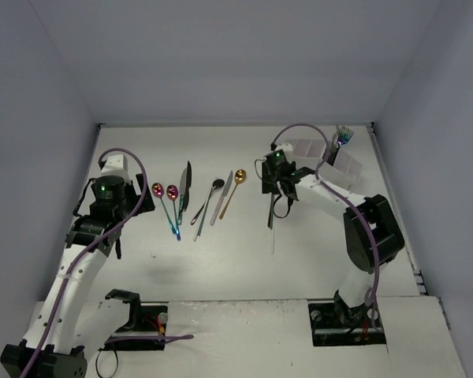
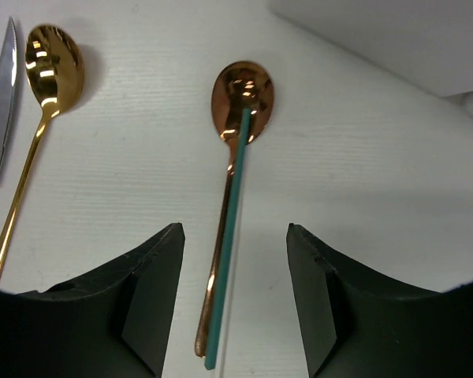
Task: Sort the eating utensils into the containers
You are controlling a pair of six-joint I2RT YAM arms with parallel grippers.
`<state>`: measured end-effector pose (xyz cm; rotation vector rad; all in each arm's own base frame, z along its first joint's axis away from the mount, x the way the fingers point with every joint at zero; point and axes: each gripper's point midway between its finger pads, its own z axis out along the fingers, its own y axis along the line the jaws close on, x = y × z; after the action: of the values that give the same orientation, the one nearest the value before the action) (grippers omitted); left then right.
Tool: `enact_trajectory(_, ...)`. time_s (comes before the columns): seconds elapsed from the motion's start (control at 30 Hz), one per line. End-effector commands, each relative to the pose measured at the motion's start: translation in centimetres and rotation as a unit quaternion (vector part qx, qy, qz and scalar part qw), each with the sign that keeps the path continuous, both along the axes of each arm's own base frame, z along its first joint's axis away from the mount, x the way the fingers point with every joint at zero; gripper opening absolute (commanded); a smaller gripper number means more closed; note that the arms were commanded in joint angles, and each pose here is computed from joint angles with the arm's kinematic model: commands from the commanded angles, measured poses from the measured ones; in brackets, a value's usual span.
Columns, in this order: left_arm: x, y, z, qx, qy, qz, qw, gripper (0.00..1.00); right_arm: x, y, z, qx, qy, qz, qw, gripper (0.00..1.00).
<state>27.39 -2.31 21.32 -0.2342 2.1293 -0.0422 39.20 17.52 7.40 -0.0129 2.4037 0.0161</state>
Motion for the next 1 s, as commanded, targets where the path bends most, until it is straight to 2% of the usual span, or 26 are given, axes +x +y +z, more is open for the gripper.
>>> enact_trajectory(0.0,0.6,0.2,0.5,0.004,-0.011,0.003,1.000,0.79,2.4,1.7,1.8,0.009,-0.048,-0.053,0.997,0.50)
enact_trajectory(0.43,0.5,0.1,0.4,-0.001,-0.009,0.002,1.000,0.79,2.4,2.9,-1.7,0.008,-0.018,-0.062,0.998,0.35)
enact_trajectory(0.97,0.5,0.0,0.3,-0.002,-0.007,0.001,1.000,0.79,2.0,2.4,-4.2,0.000,0.006,-0.073,0.997,0.34)
